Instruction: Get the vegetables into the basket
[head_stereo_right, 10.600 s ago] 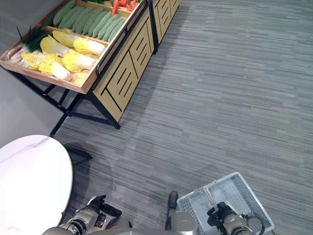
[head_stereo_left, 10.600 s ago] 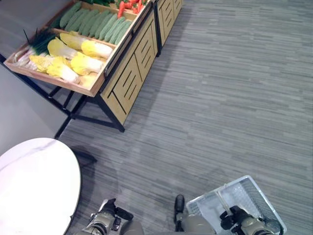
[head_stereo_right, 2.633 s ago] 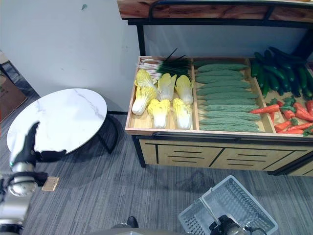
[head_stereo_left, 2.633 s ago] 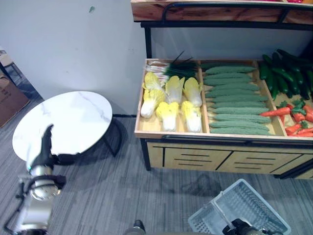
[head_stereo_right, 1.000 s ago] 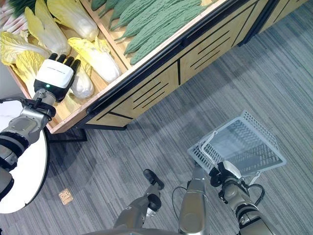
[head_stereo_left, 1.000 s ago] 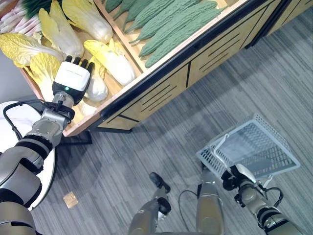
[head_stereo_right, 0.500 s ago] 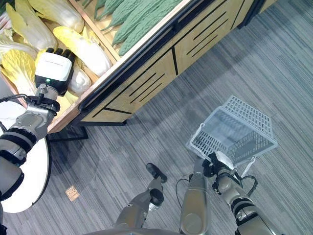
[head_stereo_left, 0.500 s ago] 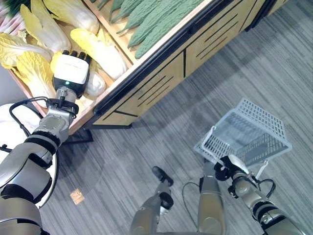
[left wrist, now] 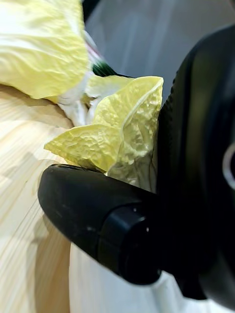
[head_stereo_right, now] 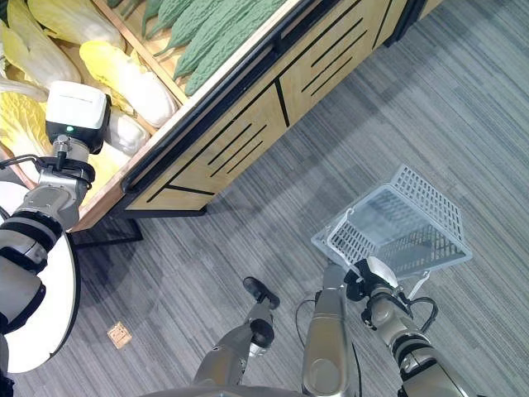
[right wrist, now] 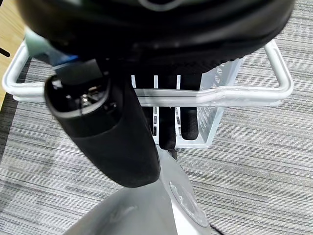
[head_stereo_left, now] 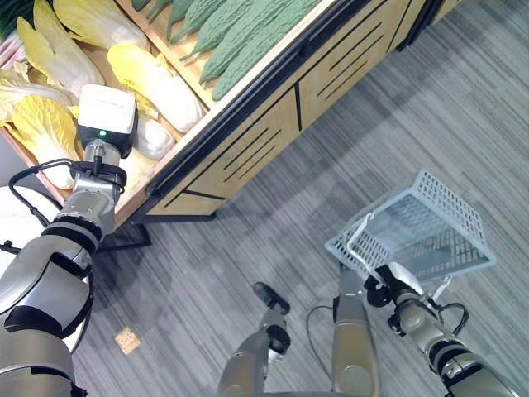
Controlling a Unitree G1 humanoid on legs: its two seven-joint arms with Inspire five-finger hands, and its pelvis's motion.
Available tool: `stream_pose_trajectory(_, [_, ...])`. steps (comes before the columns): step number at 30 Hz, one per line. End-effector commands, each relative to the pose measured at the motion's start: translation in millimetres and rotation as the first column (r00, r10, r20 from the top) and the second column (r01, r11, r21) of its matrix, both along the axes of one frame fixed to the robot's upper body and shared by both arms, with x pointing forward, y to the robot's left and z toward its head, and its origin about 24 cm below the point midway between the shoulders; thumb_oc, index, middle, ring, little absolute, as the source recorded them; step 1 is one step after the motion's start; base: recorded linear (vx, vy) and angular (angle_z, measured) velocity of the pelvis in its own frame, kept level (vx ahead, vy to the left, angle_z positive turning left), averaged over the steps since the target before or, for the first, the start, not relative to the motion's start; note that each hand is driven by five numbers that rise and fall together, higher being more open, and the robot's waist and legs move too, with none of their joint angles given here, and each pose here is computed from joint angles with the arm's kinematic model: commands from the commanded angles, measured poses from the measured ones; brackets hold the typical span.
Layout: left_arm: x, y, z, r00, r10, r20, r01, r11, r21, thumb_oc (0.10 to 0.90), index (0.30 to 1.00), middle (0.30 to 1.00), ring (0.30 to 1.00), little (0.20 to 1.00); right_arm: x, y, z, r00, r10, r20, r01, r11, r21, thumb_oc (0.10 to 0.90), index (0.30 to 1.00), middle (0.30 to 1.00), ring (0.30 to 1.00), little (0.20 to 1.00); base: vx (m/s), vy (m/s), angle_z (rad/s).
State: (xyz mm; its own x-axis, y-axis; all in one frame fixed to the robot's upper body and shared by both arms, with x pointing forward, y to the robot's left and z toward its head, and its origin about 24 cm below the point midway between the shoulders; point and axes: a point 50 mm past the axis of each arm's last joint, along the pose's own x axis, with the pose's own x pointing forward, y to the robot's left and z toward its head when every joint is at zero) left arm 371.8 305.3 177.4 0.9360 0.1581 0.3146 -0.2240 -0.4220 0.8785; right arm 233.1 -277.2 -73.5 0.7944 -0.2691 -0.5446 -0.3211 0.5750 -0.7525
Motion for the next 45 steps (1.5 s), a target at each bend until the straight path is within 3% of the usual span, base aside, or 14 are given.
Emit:
stream_pose_trajectory(1, [-20,28,-29,0.994,0.097,-0.053,-0.104,0.983,-0.152,0.400,0.300,0.300,0.300,0.300,-35,19,-30,0.993,0.027,-0.119,-0.020,0.998,0.054,0.400,0.300,0.300,0.300,0.300,0.01,-0.101,0.04])
stream_pose_trajectory(8, [-37,23,-28,0.998,0.041,0.051,-0.022,0.945,-0.325,0.400,0.300,0.300,0.300,0.300,-62,16,-48,0.968,-0.035,-0.249,0.048,0.998,0.046,0.400,0.300,0.300,0.300,0.300,0.01,-0.079,0.19])
stream_pose_trajectory(20, [-73,15,18,0.961,-0.106,0.255,0.191,0.922,-0.336,0.400,0.300,0.300,0.300,0.300,-109,18,-73,0.869,-0.098,-0.485,0.135,0.990,0.043,0.400,0.300,0.300,0.300,0.300,0.07,-0.046,0.24])
stream_pose_trajectory(24, [-95,6,-8,0.950,-0.110,0.292,0.260,0.798,-0.543,0.400,0.300,0.300,0.300,0.300,-121,23,-79,0.829,-0.117,-0.547,0.174,0.983,0.052,0.400,0.300,0.300,0.300,0.300,0.05,-0.018,0.14])
stream_pose_trajectory(27, [-101,3,-17,0.950,-0.103,0.294,0.265,0.760,-0.594,0.400,0.300,0.300,0.300,0.300,-121,23,-79,0.825,-0.117,-0.553,0.173,0.984,0.051,0.400,0.300,0.300,0.300,0.300,-0.01,-0.015,0.11])
stream_pose_trajectory(28, [-114,0,-48,0.967,-0.060,0.247,0.225,0.658,-0.719,0.400,0.300,0.300,0.300,0.300,-124,22,-80,0.814,-0.125,-0.567,0.182,0.982,0.045,0.400,0.300,0.300,0.300,0.300,-0.05,-0.045,0.15])
stream_pose_trajectory(29, [-118,-1,-57,0.973,-0.051,0.225,0.204,0.643,-0.738,0.400,0.300,0.300,0.300,0.300,-124,23,-80,0.814,-0.123,-0.568,0.179,0.983,0.044,0.400,0.300,0.300,0.300,0.300,-0.05,-0.049,0.15])
stream_pose_trajectory(33, [-141,-17,-116,0.996,-0.003,0.090,0.082,0.441,-0.894,0.400,0.300,0.300,0.300,0.300,-130,22,-81,0.807,-0.143,-0.573,0.202,0.979,0.040,0.400,0.300,0.300,0.300,0.300,0.00,-0.013,0.19])
stream_pose_trajectory(37, [-162,-30,-160,0.998,0.012,-0.056,-0.057,0.288,-0.956,0.400,0.300,0.300,0.300,0.300,-139,19,-83,0.793,-0.175,-0.583,0.236,0.971,0.029,0.400,0.300,0.300,0.300,0.300,0.00,-0.004,0.20])
stream_pose_trajectory(42, [-182,-43,-181,0.987,-0.056,-0.154,-0.140,0.201,-0.970,0.400,0.300,0.300,0.300,0.300,-151,14,-84,0.770,-0.222,-0.597,0.282,0.959,0.007,0.400,0.300,0.300,0.300,0.300,-0.04,0.017,0.13])
stream_pose_trajectory(45, [-189,-56,-197,0.974,-0.096,-0.205,-0.198,0.085,-0.977,0.400,0.300,0.300,0.300,0.300,-154,14,-84,0.769,-0.249,-0.589,0.313,0.950,0.007,0.400,0.300,0.300,0.300,0.300,-0.03,0.002,0.21])
